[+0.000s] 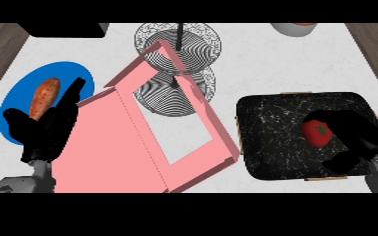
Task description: Pick the tomato from the tray and place it in the tiered basket
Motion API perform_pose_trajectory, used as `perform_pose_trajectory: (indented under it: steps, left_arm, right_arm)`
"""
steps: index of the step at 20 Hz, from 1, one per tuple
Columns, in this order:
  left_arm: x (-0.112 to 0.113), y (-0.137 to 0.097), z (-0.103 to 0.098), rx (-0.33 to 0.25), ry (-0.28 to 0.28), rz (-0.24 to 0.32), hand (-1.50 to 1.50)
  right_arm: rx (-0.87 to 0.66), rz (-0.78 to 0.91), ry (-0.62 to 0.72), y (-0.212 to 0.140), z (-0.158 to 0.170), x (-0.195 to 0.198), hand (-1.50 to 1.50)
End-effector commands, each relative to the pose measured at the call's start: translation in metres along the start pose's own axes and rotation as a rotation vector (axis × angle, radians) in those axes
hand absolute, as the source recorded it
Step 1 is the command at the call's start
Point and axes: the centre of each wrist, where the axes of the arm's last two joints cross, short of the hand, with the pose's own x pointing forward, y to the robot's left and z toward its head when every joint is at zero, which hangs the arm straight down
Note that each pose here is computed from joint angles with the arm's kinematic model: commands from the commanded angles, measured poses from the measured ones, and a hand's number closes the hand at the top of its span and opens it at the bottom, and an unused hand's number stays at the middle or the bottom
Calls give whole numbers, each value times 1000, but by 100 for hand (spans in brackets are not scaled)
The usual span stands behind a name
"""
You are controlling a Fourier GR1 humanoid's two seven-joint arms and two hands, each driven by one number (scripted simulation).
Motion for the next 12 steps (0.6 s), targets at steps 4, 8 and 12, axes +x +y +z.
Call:
perform_pose_trajectory:
  steps: [4,8,12]
  left_arm:
    - [13,-10,-15,-17,-11,2,0]
    - [3,7,-4,22,-8,2,0]
    - [-5,4,8,23,-9,-18,0]
  right_arm:
    - [22,130,-61,39,-5,7,150]
    - [-68,141,-68,40,4,18,150]
    - [76,-28,239,30,16,29,150]
